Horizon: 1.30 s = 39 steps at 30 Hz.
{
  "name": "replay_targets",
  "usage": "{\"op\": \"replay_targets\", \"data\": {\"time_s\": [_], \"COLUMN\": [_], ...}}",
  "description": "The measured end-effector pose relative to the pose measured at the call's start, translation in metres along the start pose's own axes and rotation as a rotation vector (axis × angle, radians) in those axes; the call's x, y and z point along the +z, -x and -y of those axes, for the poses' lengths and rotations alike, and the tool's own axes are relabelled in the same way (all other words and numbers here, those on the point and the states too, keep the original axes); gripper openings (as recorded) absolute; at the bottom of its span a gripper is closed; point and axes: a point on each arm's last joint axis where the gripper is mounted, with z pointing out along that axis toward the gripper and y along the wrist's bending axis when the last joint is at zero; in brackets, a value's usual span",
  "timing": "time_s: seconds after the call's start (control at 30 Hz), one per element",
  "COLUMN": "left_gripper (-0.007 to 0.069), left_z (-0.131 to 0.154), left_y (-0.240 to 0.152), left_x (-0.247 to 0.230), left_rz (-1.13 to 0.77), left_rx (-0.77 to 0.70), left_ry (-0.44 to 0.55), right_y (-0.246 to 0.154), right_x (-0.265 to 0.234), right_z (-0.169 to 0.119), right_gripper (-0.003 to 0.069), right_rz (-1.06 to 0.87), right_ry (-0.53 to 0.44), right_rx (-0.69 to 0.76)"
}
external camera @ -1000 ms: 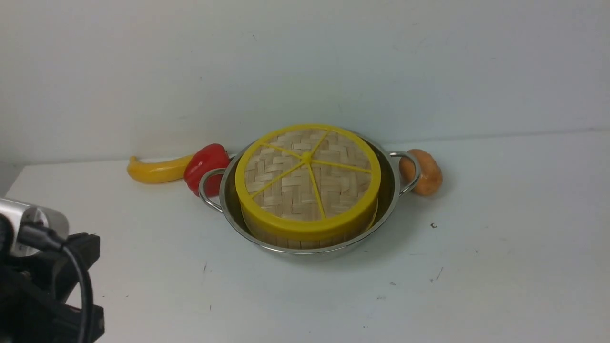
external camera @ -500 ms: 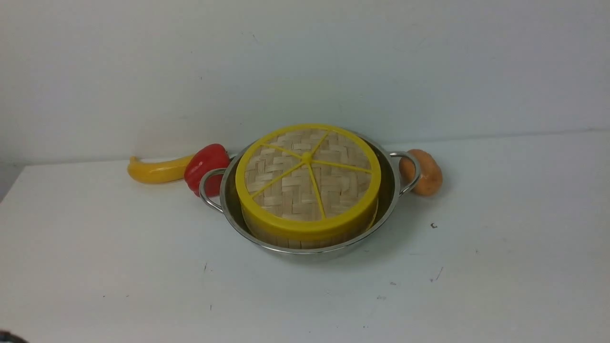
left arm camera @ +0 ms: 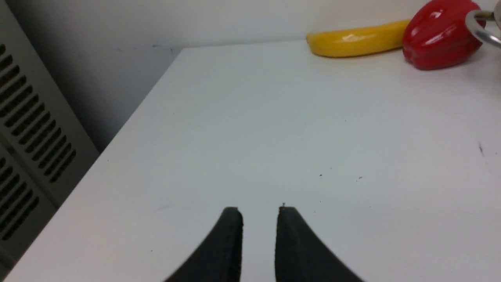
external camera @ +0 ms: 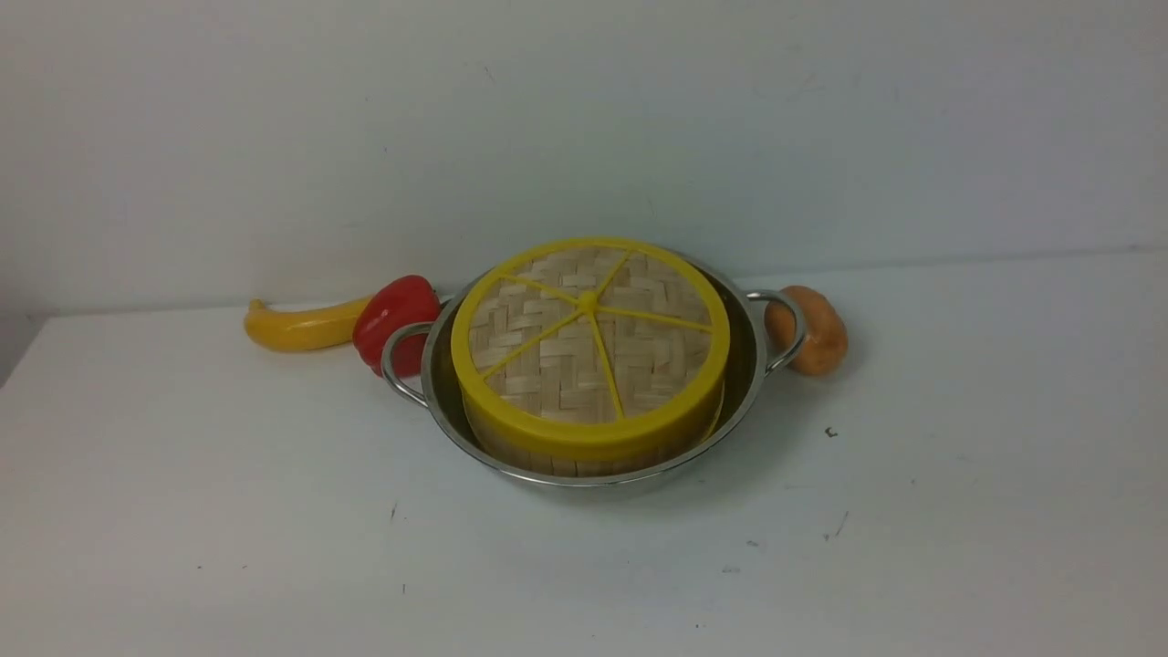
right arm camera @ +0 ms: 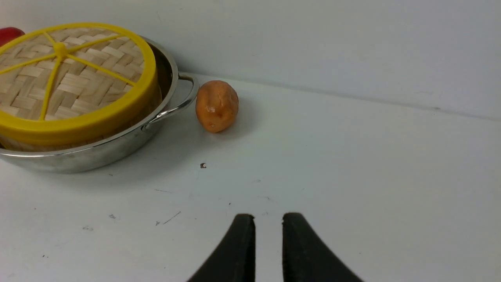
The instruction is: Place the steamer in the pot on the white table, and put the lid on the steamer.
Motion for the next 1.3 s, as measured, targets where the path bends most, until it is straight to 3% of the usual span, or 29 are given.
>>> {"op": "replay_targets", "data": {"time_s": [0.5,0.67,0.9,1.13,1.3], "left_gripper": [0.0147,0.0158,0.0157,0.0157,0.0157], "left_z": [0.000,0.000,0.000,0.000,0.000], "left_y": [0.000,0.000,0.000,0.000,0.001], "left_x": [0.000,0.000,0.000,0.000,0.000], "left_rz": [0.004,0.004,0.004,0.005,0.006], "left_rx": [0.003,0.002,0.002,0.001,0.001], "left_ry": [0.000,0.000,0.000,-0.001,-0.001], "right_y": [0.000,-0.006,-0.056,-0.106,-0.121], "right_x": [-0.003,-0.020,-0.007,0.017,0.022], "right_z": [0.000,0.007,0.010,0.005,0.004], "right_gripper": [0.0193,0.0212,0.0235,0.0239,0.0240], "right_rz": [0.013,0.122,0.261,0.298,0.304], "right_ry": [-0.001,-0.094,-0.231,-0.220,-0.215], "right_rx": [-0.001,-0.047,0.004,0.106,0.129]}}
